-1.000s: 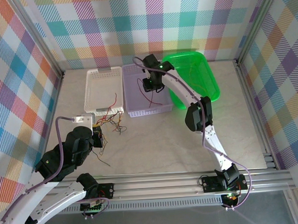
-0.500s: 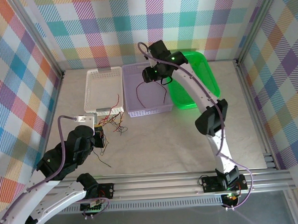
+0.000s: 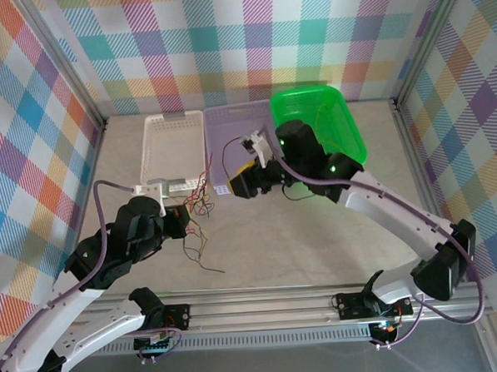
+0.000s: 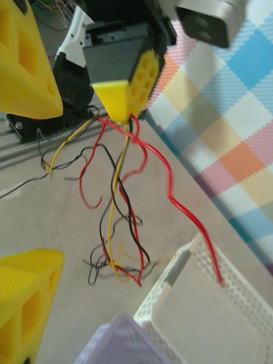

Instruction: Untangle the cables

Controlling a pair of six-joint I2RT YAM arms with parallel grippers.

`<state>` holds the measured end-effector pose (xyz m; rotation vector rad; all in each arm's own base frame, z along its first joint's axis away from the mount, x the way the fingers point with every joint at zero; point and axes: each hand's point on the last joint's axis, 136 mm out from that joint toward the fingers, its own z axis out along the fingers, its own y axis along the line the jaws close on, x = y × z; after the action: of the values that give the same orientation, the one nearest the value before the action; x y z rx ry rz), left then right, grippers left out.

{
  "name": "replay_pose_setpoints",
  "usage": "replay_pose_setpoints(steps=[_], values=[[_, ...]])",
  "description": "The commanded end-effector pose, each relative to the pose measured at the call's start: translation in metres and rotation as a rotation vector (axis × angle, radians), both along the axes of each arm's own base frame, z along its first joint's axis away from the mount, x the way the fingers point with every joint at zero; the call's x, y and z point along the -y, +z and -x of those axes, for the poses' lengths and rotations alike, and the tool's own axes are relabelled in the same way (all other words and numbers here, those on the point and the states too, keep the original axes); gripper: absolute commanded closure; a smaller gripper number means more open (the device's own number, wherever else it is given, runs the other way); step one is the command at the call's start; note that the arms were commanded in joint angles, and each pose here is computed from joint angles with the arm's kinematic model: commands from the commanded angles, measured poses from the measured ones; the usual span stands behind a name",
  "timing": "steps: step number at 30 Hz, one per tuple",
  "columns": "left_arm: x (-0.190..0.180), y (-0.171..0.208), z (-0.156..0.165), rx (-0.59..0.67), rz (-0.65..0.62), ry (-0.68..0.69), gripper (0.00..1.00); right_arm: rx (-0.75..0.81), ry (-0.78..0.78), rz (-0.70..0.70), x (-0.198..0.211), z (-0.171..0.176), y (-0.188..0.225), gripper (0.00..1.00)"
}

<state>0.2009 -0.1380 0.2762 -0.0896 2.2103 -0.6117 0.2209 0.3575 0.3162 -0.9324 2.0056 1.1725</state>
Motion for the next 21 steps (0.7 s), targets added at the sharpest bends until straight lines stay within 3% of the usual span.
replay_pose_setpoints(steps=[1,10,16,21], values=[[0.022,0.012,-0.008,-0.022,0.179,0.009,1.0,0.032,0.08,-0.116,-0.016,0.024,0.001,0.38],[0.044,0.013,-0.015,-0.063,0.271,-0.011,1.0,0.014,0.114,-0.111,-0.044,0.049,-0.045,0.41],[0.049,0.008,-0.014,-0.088,0.306,-0.019,1.0,0.055,0.072,-0.051,-0.055,0.042,-0.064,0.44],[0.047,0.007,-0.012,-0.087,0.304,-0.014,1.0,0.051,0.066,-0.031,-0.056,0.041,-0.072,0.58]])
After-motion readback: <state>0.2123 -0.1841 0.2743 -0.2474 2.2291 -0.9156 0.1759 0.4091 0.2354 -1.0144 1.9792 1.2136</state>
